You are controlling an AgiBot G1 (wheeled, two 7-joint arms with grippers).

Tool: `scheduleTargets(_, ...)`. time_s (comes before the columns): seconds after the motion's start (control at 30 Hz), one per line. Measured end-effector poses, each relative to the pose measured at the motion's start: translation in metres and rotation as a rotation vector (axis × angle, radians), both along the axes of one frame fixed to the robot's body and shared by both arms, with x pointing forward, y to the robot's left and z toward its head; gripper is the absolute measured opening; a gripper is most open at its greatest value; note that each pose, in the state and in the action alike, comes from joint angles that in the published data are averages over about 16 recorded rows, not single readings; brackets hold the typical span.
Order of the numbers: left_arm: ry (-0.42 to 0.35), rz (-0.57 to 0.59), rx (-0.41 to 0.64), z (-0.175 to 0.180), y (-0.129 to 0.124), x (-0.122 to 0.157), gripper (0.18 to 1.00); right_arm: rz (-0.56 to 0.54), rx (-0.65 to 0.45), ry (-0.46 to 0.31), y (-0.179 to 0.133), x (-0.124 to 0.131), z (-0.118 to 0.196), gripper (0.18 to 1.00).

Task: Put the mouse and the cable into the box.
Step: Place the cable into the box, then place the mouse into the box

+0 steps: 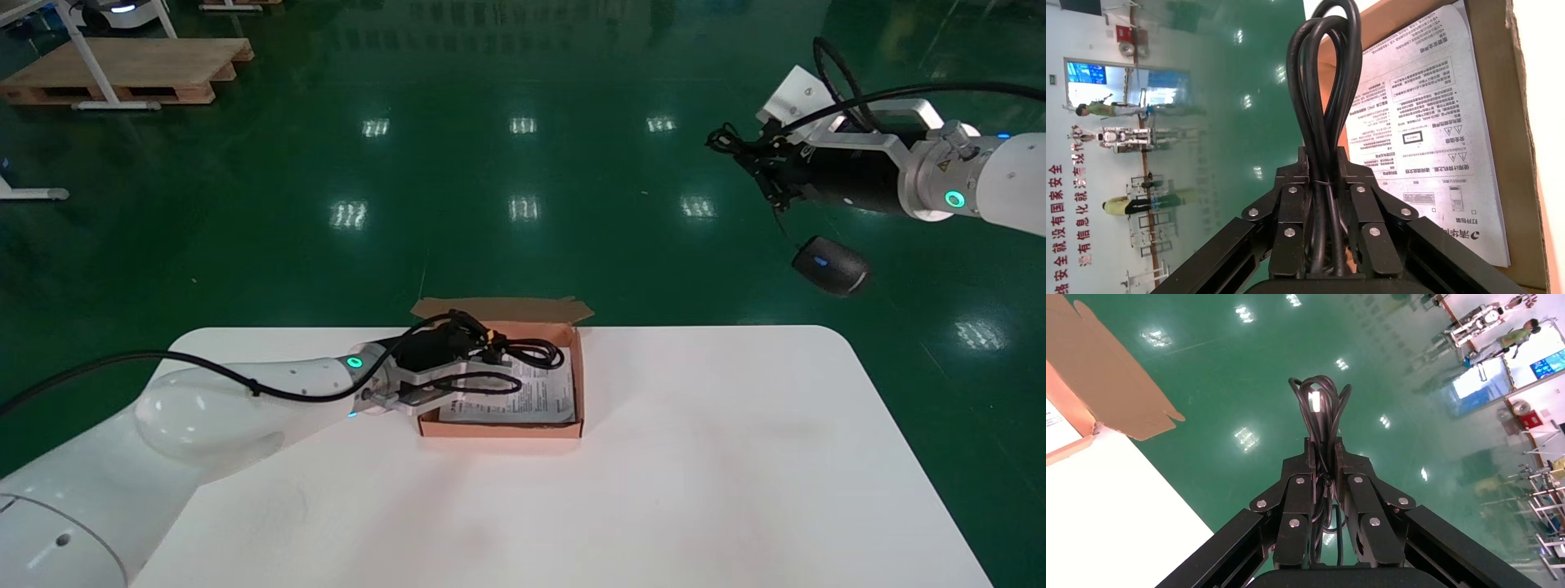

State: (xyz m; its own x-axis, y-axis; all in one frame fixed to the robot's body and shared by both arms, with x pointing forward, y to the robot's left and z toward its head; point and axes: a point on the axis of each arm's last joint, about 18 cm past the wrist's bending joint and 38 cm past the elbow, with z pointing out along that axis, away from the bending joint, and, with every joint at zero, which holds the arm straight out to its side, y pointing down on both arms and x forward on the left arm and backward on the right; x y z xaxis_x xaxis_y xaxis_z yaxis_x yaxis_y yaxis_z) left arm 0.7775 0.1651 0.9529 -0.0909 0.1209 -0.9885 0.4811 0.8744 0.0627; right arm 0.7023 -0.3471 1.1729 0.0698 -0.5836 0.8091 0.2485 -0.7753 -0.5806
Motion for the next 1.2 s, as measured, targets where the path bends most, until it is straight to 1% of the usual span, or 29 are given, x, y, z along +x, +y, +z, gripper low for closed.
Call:
scheduleTargets(0.27, -0.004, -0.002, 0.002, 0.002, -0.001, 0.0, 0.322, 0.0, 0.0, 0.0, 0.0, 0.0, 0.0, 0.228)
scheduleTargets(0.47, -0.006, -0.003, 0.004, 0.002, -0.001, -0.001, 0.407, 0.0, 0.0, -0.001, 0.0, 0.0, 0.0, 0.228)
scheduleTargets(0.67, -0.008, -0.004, 0.005, 0.003, -0.001, -0.001, 0.522, 0.0, 0.0, -0.001, 0.0, 0.0, 0.0, 0.228)
scheduleTargets(0.8, -0.008, -0.004, 0.005, 0.003, -0.001, -0.001, 0.622, 0.0, 0.0, -0.001, 0.0, 0.0, 0.0, 0.228)
scheduleTargets(0.9, -0.007, -0.002, 0.0, 0.003, 0.001, -0.001, 0.683, 0.0, 0.0, -0.001, 0.0, 0.0, 0.0, 0.228)
scheduleTargets(1.0, -0.006, 0.006, -0.011, 0.003, 0.003, 0.0, 0.755, 0.0, 0.0, -0.001, 0.0, 0.0, 0.0, 0.228)
scheduleTargets(1.2, 0.001, 0.042, -0.052, 0.005, 0.012, 0.003, 0.867, 0.0, 0.0, -0.001, 0.0, 0.0, 0.0, 0.228)
